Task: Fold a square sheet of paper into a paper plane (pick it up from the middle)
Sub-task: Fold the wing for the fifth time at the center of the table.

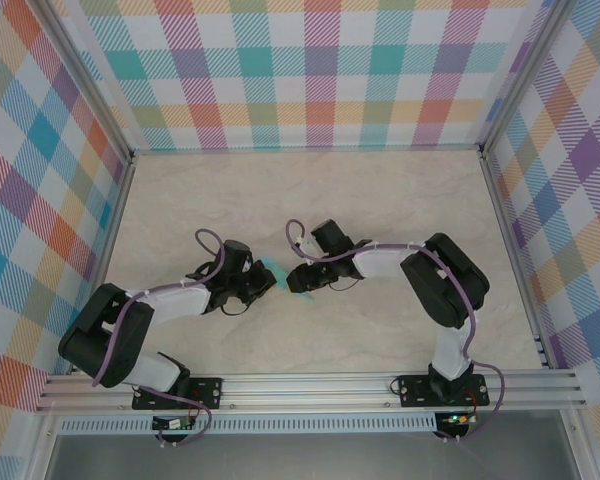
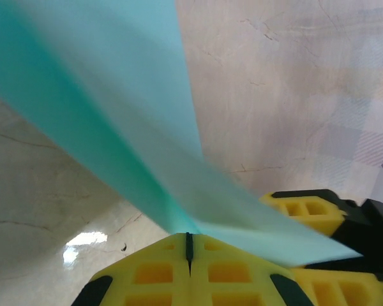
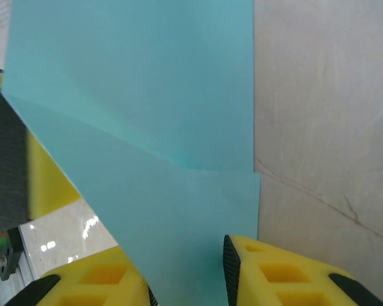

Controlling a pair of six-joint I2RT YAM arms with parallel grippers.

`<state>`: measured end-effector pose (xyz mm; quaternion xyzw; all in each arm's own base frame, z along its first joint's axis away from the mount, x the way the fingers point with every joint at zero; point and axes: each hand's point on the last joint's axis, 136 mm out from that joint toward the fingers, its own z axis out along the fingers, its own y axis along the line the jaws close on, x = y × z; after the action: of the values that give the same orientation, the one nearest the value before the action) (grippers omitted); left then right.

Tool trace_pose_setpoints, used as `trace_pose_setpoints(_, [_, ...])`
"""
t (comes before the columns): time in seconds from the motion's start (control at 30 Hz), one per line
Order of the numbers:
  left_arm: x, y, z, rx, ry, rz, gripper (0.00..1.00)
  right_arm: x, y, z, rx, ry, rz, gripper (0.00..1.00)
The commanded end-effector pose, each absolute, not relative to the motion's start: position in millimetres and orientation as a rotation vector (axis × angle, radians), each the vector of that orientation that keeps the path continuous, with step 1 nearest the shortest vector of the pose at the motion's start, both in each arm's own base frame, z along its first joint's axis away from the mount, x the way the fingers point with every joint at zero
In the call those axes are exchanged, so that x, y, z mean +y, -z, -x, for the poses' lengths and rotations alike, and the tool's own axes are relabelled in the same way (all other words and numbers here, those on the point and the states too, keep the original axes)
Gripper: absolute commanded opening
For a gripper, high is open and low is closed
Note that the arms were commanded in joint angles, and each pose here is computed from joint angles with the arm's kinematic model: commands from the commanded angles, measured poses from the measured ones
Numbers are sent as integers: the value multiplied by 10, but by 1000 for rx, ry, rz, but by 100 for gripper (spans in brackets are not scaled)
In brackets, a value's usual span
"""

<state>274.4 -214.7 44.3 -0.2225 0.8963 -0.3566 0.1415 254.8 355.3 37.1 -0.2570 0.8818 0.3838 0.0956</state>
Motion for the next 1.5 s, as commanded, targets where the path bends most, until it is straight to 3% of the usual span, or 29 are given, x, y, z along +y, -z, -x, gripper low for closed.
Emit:
trace_pose_setpoints(0.0, [-2179,-409,-2733,2620,999,613,3,3620,-561,-2593,2535,-1090,845,34])
trace_pose_setpoints(0.23, [-2174,-382,-2732,2633,984,619,3,3694,-544,-2615,2520,-1064,895,32])
trace_pose_setpoints(0.4, [-2138,-417,-2738,2625,959,617,3,3704,-536,-2640,2519,-1053,894,20])
trace_pose_setpoints(0.6, [-2037,-512,-2750,2590,905,624,3,3665,-476,-2618,2538,-1010,917,14])
trace_pose_setpoints(1.2, [-1753,-637,-2761,2571,704,685,14,2883,-910,-3059,2351,-252,906,13])
trace_pose_setpoints(1.47, [-1641,-592,-2756,2594,600,726,15,2864,-625,-3048,2260,16,1067,12])
